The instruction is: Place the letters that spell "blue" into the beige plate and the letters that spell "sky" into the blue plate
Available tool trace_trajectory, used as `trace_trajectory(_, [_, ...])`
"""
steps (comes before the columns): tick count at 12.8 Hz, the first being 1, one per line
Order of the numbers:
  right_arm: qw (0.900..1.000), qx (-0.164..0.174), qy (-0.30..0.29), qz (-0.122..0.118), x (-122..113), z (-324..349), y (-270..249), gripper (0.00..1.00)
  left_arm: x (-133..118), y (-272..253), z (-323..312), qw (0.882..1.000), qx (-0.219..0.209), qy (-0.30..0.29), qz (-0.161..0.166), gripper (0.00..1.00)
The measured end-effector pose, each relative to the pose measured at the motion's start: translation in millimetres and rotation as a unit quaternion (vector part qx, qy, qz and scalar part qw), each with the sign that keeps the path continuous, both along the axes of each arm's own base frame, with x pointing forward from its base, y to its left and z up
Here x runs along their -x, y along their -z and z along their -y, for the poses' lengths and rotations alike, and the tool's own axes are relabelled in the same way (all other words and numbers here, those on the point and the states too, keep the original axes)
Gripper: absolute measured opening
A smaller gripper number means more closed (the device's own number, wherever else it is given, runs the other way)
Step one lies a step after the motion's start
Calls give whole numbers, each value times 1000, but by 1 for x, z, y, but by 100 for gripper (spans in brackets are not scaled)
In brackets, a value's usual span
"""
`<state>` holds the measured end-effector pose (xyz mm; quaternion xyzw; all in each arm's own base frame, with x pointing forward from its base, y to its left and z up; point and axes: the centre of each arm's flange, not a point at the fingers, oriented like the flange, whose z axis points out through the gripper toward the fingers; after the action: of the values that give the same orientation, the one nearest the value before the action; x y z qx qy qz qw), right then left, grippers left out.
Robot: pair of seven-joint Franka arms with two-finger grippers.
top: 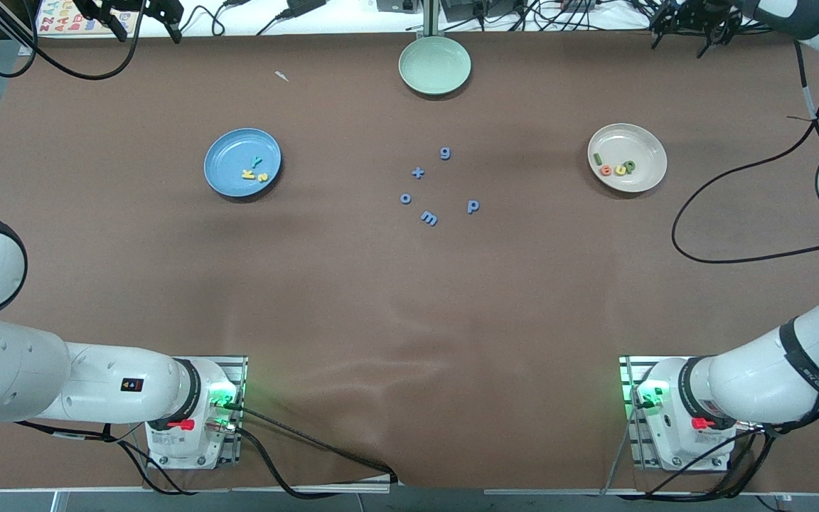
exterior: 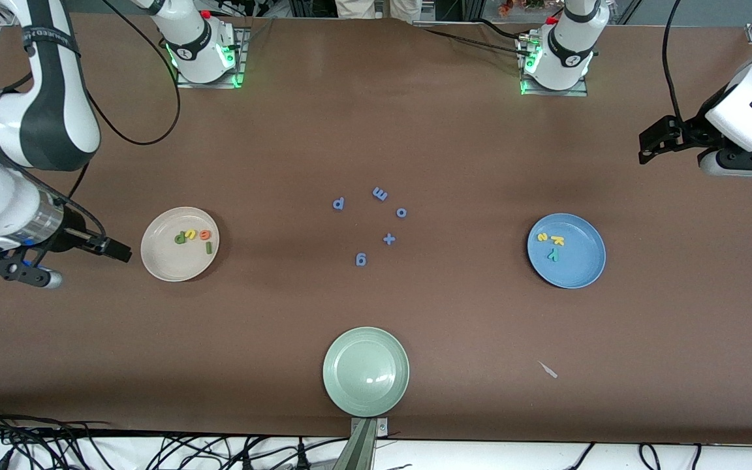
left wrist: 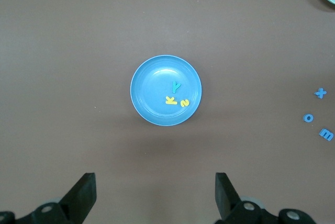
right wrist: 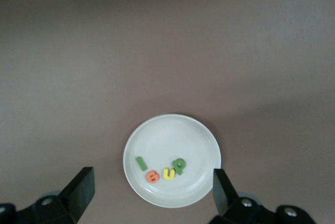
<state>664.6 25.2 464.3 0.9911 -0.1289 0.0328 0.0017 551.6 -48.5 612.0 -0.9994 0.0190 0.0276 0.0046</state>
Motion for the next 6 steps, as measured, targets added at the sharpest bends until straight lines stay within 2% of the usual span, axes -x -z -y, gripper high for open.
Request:
trace_trajectory(2, [1000, -1, -9, 17, -5, -7, -20, 100, 0, 0, 0, 1000, 0, 0, 0, 100])
trace_trajectory(3, [1000, 0, -11, 15, -5, -7, -20, 100, 0, 0, 0, 1000, 0, 0, 0, 100])
trace_trajectory(4, [1000, 0, -12, 7, -4, -6, -17, 100, 0, 0, 0, 1000, 0, 0, 0, 100])
trace_trajectory(6, [999, 1, -13, -29, 3, -6, -10, 100, 0, 0, 0, 1000, 0, 0, 0, 100])
